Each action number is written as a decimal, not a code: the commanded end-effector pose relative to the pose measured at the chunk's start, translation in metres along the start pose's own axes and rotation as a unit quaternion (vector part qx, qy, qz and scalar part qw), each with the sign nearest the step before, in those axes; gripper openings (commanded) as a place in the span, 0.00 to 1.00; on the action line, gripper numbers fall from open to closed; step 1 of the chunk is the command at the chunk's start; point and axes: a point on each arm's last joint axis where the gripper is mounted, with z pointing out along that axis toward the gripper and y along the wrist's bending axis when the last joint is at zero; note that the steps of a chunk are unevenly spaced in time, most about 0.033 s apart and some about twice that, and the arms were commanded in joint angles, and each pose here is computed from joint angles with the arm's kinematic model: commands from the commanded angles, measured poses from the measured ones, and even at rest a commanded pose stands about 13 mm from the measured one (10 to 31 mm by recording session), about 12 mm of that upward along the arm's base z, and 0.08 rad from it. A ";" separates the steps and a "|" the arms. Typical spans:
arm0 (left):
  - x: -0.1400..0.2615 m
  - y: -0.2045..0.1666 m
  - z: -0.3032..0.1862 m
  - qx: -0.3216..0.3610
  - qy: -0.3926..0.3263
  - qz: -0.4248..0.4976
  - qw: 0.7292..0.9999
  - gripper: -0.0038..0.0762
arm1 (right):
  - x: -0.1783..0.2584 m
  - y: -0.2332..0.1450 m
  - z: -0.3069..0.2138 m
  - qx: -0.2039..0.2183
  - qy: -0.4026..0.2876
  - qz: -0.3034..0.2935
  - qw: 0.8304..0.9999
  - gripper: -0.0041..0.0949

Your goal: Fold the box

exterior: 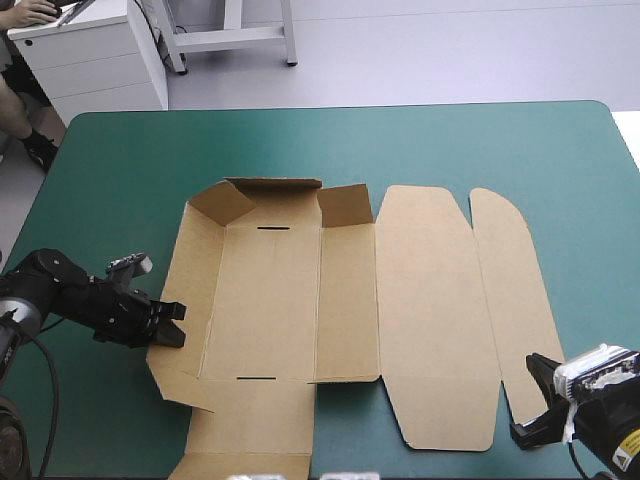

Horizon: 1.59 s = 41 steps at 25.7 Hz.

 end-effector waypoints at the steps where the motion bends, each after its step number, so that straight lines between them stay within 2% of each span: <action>1: 0.005 -0.010 -0.011 0.009 0.024 0.007 1.000 0.04 | -0.011 -0.001 -0.004 0.003 -0.037 -0.005 0.999 0.02; 8: -0.014 -0.013 -0.040 -0.061 -0.011 0.012 0.998 0.04 | -0.009 -0.001 -0.003 0.003 -0.022 -0.005 1.000 0.02; 11: -0.023 -0.018 -0.056 -0.152 -0.016 0.031 0.988 0.04 | -0.007 -0.001 -0.003 0.003 -0.011 -0.005 1.000 0.02; 13: -0.029 -0.026 -0.065 -0.223 -0.017 0.060 0.973 0.04 | -0.006 0.000 -0.003 0.002 -0.006 -0.004 1.000 0.02; 16: -0.036 -0.046 -0.070 -0.288 -0.022 0.119 0.950 0.04 | -0.006 0.000 -0.003 0.000 -0.006 0.003 1.000 0.02; 18: -0.043 -0.068 -0.070 -0.333 -0.026 0.188 0.924 0.04 | -0.006 0.001 -0.003 -0.008 -0.006 0.009 1.000 0.02; 20: -0.051 -0.091 -0.065 -0.385 -0.022 0.264 0.884 0.04 | -0.006 0.003 -0.003 -0.017 -0.006 0.017 1.000 0.02; 21: -0.056 -0.105 -0.058 -0.430 -0.016 0.313 0.846 0.04 | -0.006 0.003 -0.003 -0.019 -0.004 0.019 1.000 0.02; 22: -0.058 -0.110 -0.055 -0.449 -0.014 0.333 0.829 0.04 | -0.005 0.004 -0.003 -0.021 -0.002 0.021 1.000 0.02; 24: -0.065 -0.136 -0.037 -0.516 -0.018 0.423 0.745 0.04 | -0.005 0.005 -0.003 -0.029 0.002 0.026 0.999 0.02; 26: -0.069 -0.160 -0.023 -0.546 -0.044 0.491 0.678 0.04 | -0.005 0.005 -0.003 -0.030 0.002 0.027 0.999 0.02; 28: -0.069 -0.186 -0.015 -0.559 -0.102 0.543 0.618 0.04 | -0.005 0.006 -0.003 -0.031 0.002 0.028 0.999 0.02; 30: -0.065 -0.205 -0.012 -0.568 -0.138 0.570 0.577 0.04 | -0.005 0.006 -0.003 -0.031 0.002 0.028 0.999 0.02; 33: -0.055 -0.227 -0.005 -0.561 -0.167 0.607 0.537 0.04 | -0.004 0.006 -0.003 -0.031 0.003 0.028 0.999 0.02; 39: -0.033 -0.246 0.017 -0.537 -0.190 0.647 0.506 0.04 | -0.004 0.006 -0.003 -0.031 0.003 0.027 0.999 0.02; 41: -0.027 -0.249 0.023 -0.539 -0.214 0.653 0.487 0.04 | -0.004 0.006 -0.003 -0.031 0.003 0.027 0.999 0.02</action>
